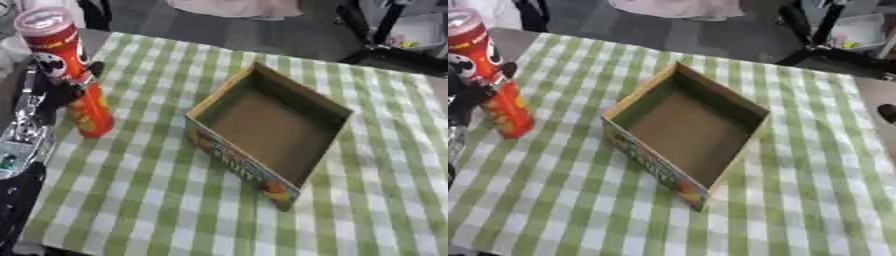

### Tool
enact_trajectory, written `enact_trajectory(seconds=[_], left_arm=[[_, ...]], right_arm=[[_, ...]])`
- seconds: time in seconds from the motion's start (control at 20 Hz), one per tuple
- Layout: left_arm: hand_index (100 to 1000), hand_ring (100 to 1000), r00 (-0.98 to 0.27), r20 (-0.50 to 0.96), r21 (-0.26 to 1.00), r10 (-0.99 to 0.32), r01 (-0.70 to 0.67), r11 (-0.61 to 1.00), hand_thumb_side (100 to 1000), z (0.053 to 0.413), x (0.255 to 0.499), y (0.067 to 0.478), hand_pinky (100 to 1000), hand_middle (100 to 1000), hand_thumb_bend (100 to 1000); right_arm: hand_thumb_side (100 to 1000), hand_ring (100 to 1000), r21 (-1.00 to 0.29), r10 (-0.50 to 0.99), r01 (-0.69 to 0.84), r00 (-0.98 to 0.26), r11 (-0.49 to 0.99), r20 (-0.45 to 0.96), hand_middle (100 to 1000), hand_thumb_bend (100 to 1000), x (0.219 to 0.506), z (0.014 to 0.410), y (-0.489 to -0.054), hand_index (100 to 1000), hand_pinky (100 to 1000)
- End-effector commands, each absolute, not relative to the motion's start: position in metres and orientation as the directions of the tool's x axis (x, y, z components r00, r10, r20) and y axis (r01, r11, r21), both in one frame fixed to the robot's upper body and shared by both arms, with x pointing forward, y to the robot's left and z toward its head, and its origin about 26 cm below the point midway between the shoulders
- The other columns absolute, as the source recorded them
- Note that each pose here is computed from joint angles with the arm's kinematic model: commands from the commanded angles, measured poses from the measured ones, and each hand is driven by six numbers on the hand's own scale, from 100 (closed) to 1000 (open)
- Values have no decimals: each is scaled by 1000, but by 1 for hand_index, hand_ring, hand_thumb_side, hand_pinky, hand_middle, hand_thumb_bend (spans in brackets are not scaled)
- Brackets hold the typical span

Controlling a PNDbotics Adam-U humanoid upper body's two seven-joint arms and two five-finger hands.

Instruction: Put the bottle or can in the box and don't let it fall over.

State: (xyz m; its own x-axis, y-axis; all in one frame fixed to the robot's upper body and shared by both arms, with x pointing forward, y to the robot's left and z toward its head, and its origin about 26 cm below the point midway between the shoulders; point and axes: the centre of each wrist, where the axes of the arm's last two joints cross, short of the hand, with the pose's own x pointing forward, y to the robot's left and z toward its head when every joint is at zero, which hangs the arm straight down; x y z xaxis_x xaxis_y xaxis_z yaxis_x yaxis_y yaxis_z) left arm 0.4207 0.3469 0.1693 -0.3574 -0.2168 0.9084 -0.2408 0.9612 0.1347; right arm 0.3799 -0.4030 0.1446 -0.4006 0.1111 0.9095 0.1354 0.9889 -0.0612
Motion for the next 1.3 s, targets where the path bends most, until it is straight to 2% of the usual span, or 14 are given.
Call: enact_trajectory(seconds=[0.05, 0.1, 0.15, 0.3, 0.4, 0.7, 1.3], left_arm=[[347, 259, -399, 883, 153, -248, -254, 955, 100, 187, 421, 349, 430, 338, 346], [317, 210, -399, 882, 156, -252, -257, 954, 100, 187, 421, 349, 387, 305, 288], [310, 201, -399, 881, 158, -255, -258, 953, 100, 187, 421, 348, 374, 297, 279], [261, 157, -398, 881, 160, -255, -256, 953, 100, 187, 422, 348, 317, 252, 153], [234, 132, -400, 881, 160, -254, -252, 954, 100, 188, 422, 348, 267, 225, 100], [194, 100, -406, 873, 176, -271, -258, 950, 100, 190, 421, 348, 246, 180, 100], [197, 100, -428, 856, 186, -291, -271, 944, 100, 209, 416, 345, 250, 180, 100]], right_arm=[[122, 821, -71, 127, 148, -417, 986, 900, 854, 714, 379, 156, -410, 769, 598], [121, 820, -71, 127, 147, -417, 987, 900, 852, 713, 379, 156, -410, 769, 598], [121, 820, -71, 127, 147, -417, 987, 900, 852, 713, 379, 156, -410, 769, 598], [115, 820, -70, 126, 147, -417, 987, 900, 853, 707, 379, 156, -410, 769, 598], [113, 820, -68, 124, 147, -417, 987, 900, 853, 704, 379, 156, -410, 769, 598], [107, 820, -64, 121, 148, -416, 987, 901, 853, 699, 378, 155, -410, 770, 598], [104, 822, -67, 124, 150, -412, 986, 903, 855, 698, 377, 154, -411, 771, 599]])
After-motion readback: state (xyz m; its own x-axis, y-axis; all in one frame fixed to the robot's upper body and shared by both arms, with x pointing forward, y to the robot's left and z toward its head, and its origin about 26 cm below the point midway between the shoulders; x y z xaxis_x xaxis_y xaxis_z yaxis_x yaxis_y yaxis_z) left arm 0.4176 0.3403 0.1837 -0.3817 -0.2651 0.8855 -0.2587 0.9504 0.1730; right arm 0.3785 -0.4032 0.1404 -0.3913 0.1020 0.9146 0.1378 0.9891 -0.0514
